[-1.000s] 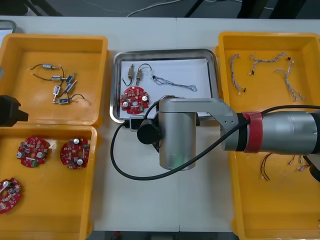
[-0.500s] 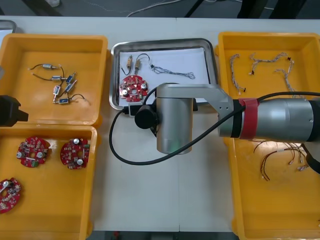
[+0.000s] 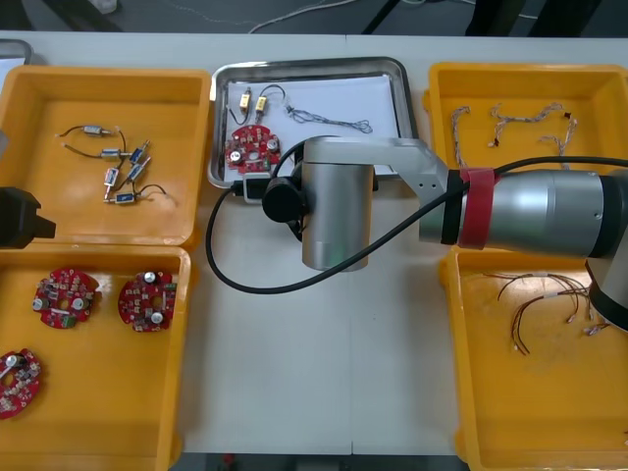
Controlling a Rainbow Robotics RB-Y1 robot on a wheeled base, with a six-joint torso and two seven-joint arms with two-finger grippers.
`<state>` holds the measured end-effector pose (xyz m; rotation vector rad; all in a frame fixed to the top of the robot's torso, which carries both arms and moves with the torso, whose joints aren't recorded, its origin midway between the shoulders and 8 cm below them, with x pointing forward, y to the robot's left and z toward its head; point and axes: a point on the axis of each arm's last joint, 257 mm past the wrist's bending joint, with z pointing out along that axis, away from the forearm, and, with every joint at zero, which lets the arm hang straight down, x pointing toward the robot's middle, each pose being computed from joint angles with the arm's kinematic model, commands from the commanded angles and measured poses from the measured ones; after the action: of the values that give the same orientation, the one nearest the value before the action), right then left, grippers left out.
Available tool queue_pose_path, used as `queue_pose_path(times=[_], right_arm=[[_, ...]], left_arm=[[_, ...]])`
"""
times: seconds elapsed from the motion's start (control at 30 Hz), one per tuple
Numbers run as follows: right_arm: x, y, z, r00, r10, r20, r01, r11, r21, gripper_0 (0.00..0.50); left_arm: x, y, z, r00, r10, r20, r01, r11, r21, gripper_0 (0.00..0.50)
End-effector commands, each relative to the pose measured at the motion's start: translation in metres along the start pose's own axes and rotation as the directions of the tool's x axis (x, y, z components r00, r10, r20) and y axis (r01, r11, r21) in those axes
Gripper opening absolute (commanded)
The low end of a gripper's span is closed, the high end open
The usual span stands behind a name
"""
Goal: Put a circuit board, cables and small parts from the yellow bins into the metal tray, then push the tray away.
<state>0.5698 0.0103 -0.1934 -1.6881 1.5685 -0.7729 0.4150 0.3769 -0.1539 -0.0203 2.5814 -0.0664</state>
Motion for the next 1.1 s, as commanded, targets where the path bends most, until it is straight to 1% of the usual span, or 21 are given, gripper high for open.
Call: queue_pose_path(times=[0.03, 0.13, 0.33, 0.43, 0.63, 0.67, 0.7, 0.73, 0.77, 0.8, 0.83, 0.87, 0.9, 0.97, 1.1], right_arm=[[-0.027, -0.039, -0.003, 0.998, -0.042, 0.056, 0.037, 0.996, 0.075, 0.0], [-0.028, -0.048, 0.003, 0.997, -0.037, 0.071, 0.03, 0.995, 0.092, 0.0], [-0.02, -0.066, 0.017, 0.996, -0.03, 0.086, 0.019, 0.992, 0.129, 0.0], [-0.02, -0.074, 0.02, 0.995, -0.027, 0.097, 0.013, 0.99, 0.14, 0.0], [-0.019, -0.075, 0.023, 0.995, -0.029, 0.1, 0.014, 0.99, 0.143, 0.0], [-0.019, -0.074, 0.023, 0.995, -0.028, 0.1, 0.014, 0.99, 0.141, 0.007], [-0.019, -0.074, 0.023, 0.995, -0.03, 0.1, 0.016, 0.99, 0.141, 0.072], [-0.02, -0.073, 0.023, 0.995, -0.029, 0.098, 0.016, 0.99, 0.139, 0.192], [-0.019, -0.072, 0.023, 0.995, -0.026, 0.097, 0.013, 0.991, 0.135, 0.262], [-0.019, -0.069, 0.023, 0.995, -0.018, 0.096, 0.006, 0.993, 0.12, 0.393], [-0.019, -0.066, 0.023, 0.995, -0.013, 0.095, 0.002, 0.994, 0.111, 0.47], [-0.019, -0.067, 0.022, 0.995, -0.009, 0.095, -0.002, 0.994, 0.108, 0.5], [-0.02, -0.066, 0.022, 0.996, -0.01, 0.094, 0.0, 0.995, 0.104, 0.5], [-0.016, -0.063, 0.021, 0.997, -0.011, 0.077, 0.003, 0.995, 0.098, 0.5], [-0.012, -0.062, 0.01, 1.0, -0.01, 0.029, 0.007, 0.996, 0.09, 0.5]], left_arm=[[-0.006, 0.012, -0.012, 0.999, 0.047, 0.024, -0.046, 0.998, -0.045, 0.5], [-0.006, 0.012, -0.012, 0.999, 0.047, 0.024, -0.046, 0.998, -0.045, 0.5], [-0.006, 0.012, -0.012, 0.999, 0.047, 0.024, -0.046, 0.998, -0.045, 0.5], [-0.006, 0.012, -0.012, 0.999, 0.047, 0.024, -0.046, 0.998, -0.045, 0.5], [-0.006, 0.012, -0.012, 0.999, 0.047, 0.024, -0.046, 0.998, -0.045, 0.5], [-0.006, 0.012, -0.012, 0.999, 0.047, 0.024, -0.046, 0.998, -0.045, 0.5], [-0.006, 0.012, -0.012, 0.999, 0.047, 0.024, -0.046, 0.998, -0.045, 0.5], [-0.006, 0.012, -0.012, 0.999, 0.047, 0.024, -0.046, 0.998, -0.045, 0.5], [-0.006, 0.012, -0.012, 0.999, 0.047, 0.024, -0.046, 0.998, -0.045, 0.5], [-0.006, 0.012, -0.012, 0.999, 0.047, 0.024, -0.046, 0.998, -0.045, 0.5], [-0.006, 0.012, -0.012, 0.999, 0.047, 0.024, -0.046, 0.998, -0.045, 0.5], [-0.006, 0.012, -0.012, 0.999, 0.047, 0.024, -0.046, 0.998, -0.045, 0.5], [-0.006, 0.012, -0.012, 0.999, 0.047, 0.024, -0.046, 0.998, -0.045, 0.5], [-0.006, 0.012, -0.012, 0.999, 0.047, 0.024, -0.046, 0.998, -0.045, 0.5], [-0.006, 0.012, -0.012, 0.999, 0.047, 0.024, -0.046, 0.998, -0.045, 0.5]])
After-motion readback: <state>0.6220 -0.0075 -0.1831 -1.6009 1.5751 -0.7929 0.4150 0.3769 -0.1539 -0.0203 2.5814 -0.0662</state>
